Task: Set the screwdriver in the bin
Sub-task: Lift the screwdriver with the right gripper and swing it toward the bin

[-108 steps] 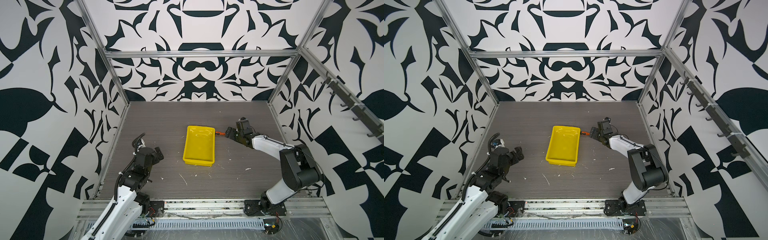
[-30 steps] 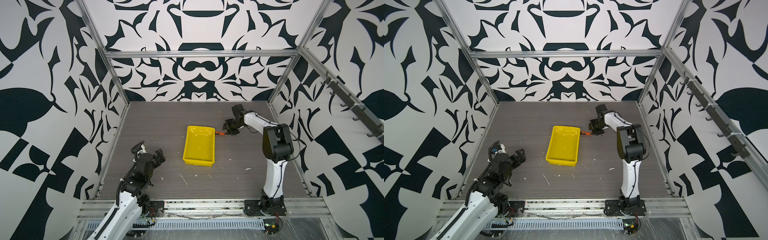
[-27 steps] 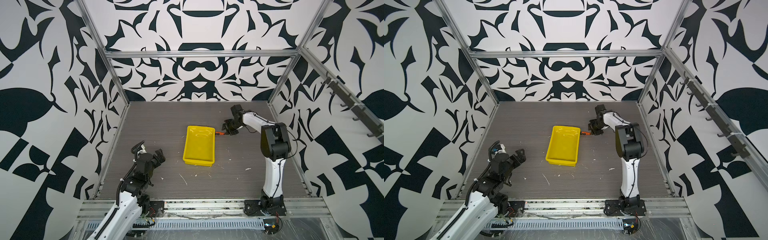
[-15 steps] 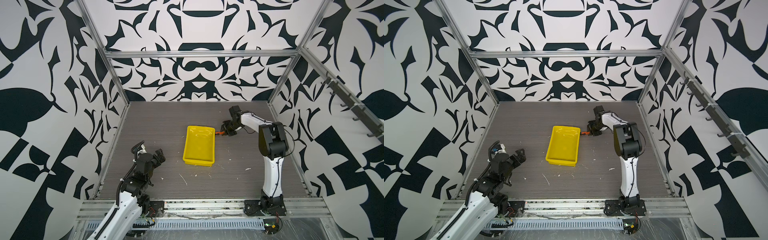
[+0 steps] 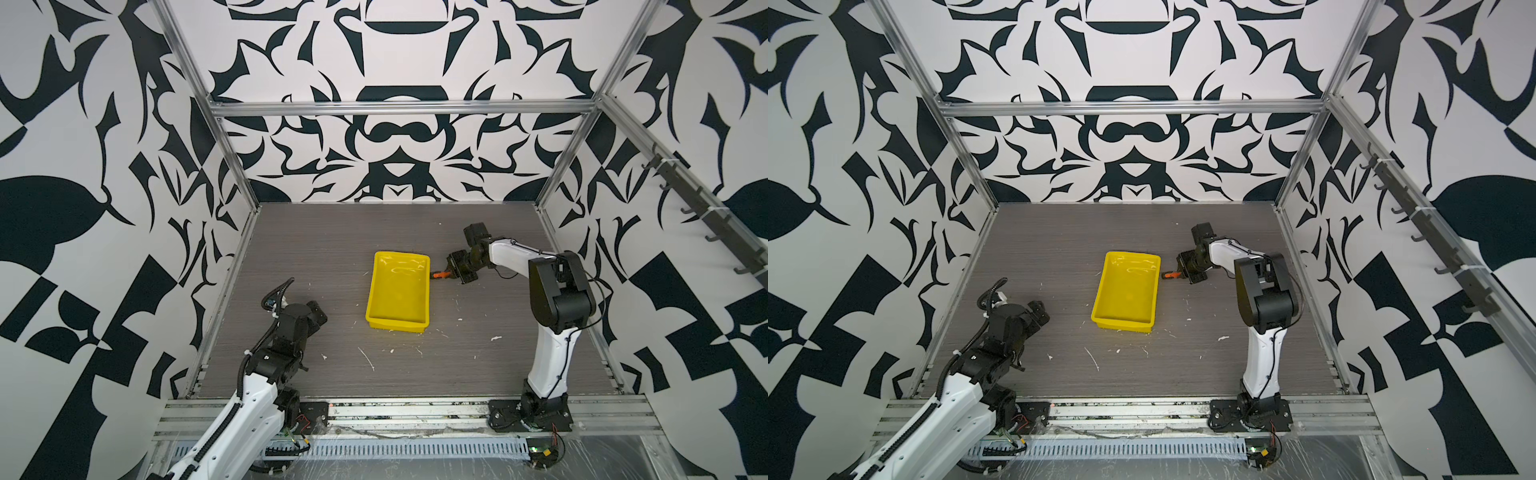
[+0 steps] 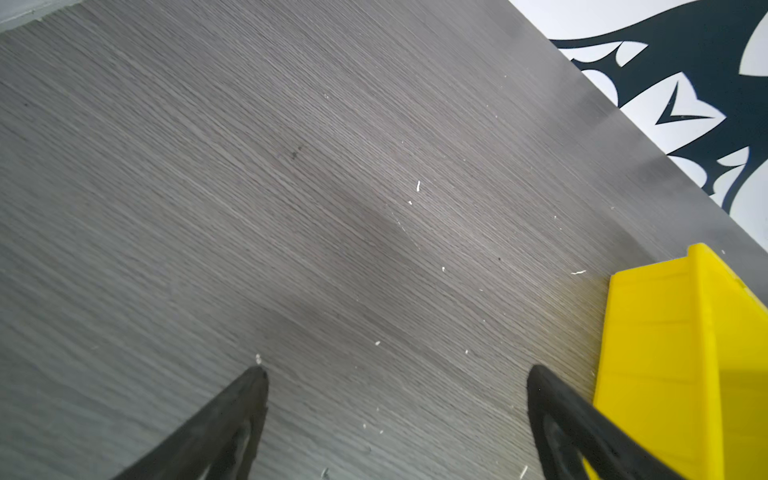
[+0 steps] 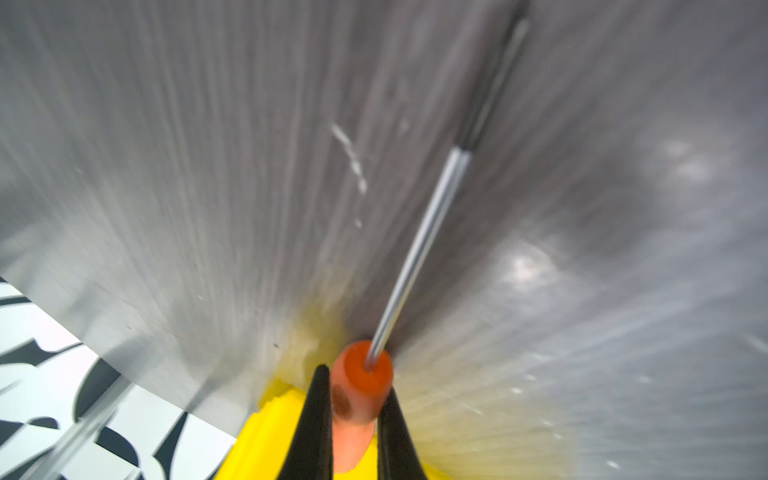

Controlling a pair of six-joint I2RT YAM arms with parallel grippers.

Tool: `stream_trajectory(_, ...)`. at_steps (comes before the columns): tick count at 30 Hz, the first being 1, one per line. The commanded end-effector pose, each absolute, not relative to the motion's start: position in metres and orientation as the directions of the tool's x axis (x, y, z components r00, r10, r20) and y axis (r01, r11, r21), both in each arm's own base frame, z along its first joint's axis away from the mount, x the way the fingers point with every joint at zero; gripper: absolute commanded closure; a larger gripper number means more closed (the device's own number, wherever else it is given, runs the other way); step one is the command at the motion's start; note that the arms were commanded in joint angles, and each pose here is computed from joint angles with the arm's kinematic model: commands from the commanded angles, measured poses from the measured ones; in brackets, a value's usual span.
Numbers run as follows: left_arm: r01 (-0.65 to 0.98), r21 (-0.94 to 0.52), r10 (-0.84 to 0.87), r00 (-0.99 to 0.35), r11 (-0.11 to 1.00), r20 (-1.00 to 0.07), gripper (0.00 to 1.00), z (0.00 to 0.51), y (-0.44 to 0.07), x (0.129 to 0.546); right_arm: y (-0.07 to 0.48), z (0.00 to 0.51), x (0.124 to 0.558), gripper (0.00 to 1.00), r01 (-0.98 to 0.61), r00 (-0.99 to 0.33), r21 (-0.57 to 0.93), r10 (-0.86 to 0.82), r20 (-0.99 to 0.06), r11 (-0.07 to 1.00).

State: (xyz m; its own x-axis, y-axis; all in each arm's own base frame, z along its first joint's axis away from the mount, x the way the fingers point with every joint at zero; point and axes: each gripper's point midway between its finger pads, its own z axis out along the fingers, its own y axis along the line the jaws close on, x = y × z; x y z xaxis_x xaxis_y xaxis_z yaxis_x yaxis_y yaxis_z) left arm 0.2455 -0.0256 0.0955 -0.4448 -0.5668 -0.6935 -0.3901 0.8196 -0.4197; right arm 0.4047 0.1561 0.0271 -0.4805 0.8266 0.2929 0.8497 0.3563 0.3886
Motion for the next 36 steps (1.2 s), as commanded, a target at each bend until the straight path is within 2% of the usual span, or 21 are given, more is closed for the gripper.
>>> stream_trajectory(1, -0.334, -0.555, -0.645, -0.315, 0.762, -0.696, 0.00, 0.136, -0.033, 0.267, 0.139, 0.025, 0.378, 1.00, 0.802, -0.574, 0.334, 0.794, 0.202, 0.495)
stream_trajectory(5, -0.254, -0.647, -0.692, -0.173, 0.719, -0.701, 0.00, 0.194, -0.043, 0.308, 0.115, 0.037, 0.361, 1.00, 0.712, -0.686, 0.267, 0.725, 0.065, 0.650)
stream_trajectory(8, -0.260, -0.651, -0.697, -0.163, 0.713, -0.698, 0.00, 0.216, -0.053, 0.339, 0.102, 0.045, 0.343, 0.99, 0.651, -0.744, 0.230, 0.668, 0.005, 0.723)
stream_trajectory(11, -0.204, -0.623, -0.656, -0.235, 0.755, -0.717, 0.00, 0.206, -0.077, 0.369, 0.087, 0.059, 0.328, 0.99, 0.581, -0.792, 0.190, 0.603, -0.092, 0.792)
stream_trajectory(13, -0.143, -0.645, -0.649, -0.342, 0.751, -0.680, 0.00, 0.185, -0.101, 0.372, 0.077, 0.066, 0.315, 0.99, 0.548, -0.811, 0.149, 0.567, -0.145, 0.823)
stream_trajectory(15, -0.038, -0.663, -0.625, -0.379, 0.748, -0.683, 0.00, 0.171, -0.123, 0.368, 0.070, 0.068, 0.303, 0.98, 0.540, -0.816, 0.131, 0.555, -0.161, 0.831)
stream_trajectory(17, -0.057, -0.696, -0.656, -0.398, 0.715, -0.641, 0.00, 0.165, -0.126, 0.364, 0.066, 0.067, 0.291, 0.97, 0.533, -0.822, 0.117, 0.546, -0.165, 0.838)
stream_trajectory(19, -0.064, -0.668, -0.627, -0.420, 0.742, -0.656, 0.00, 0.164, -0.131, 0.364, 0.065, 0.065, 0.280, 0.97, 0.527, -0.827, 0.121, 0.540, -0.153, 0.841)
stream_trajectory(23, -0.112, -0.651, -0.622, -0.450, 0.751, -0.641, 0.00, 0.141, -0.131, 0.369, 0.080, 0.073, 0.272, 0.96, 0.494, -0.835, 0.187, 0.523, -0.171, 0.849)
stream_trajectory(32, -0.087, -0.766, -0.680, -0.533, 0.636, -0.504, 0.00, 0.141, -0.158, 0.365, 0.158, 0.147, 0.307, 0.95, 0.278, -0.849, 0.362, 0.404, -0.340, 0.890)
stream_trajectory(36, -0.074, -0.734, -0.654, -0.521, 0.675, -0.549, 0.00, 0.148, -0.152, 0.368, 0.204, 0.179, 0.312, 0.94, 0.168, -0.833, 0.440, 0.366, -0.416, 0.882)
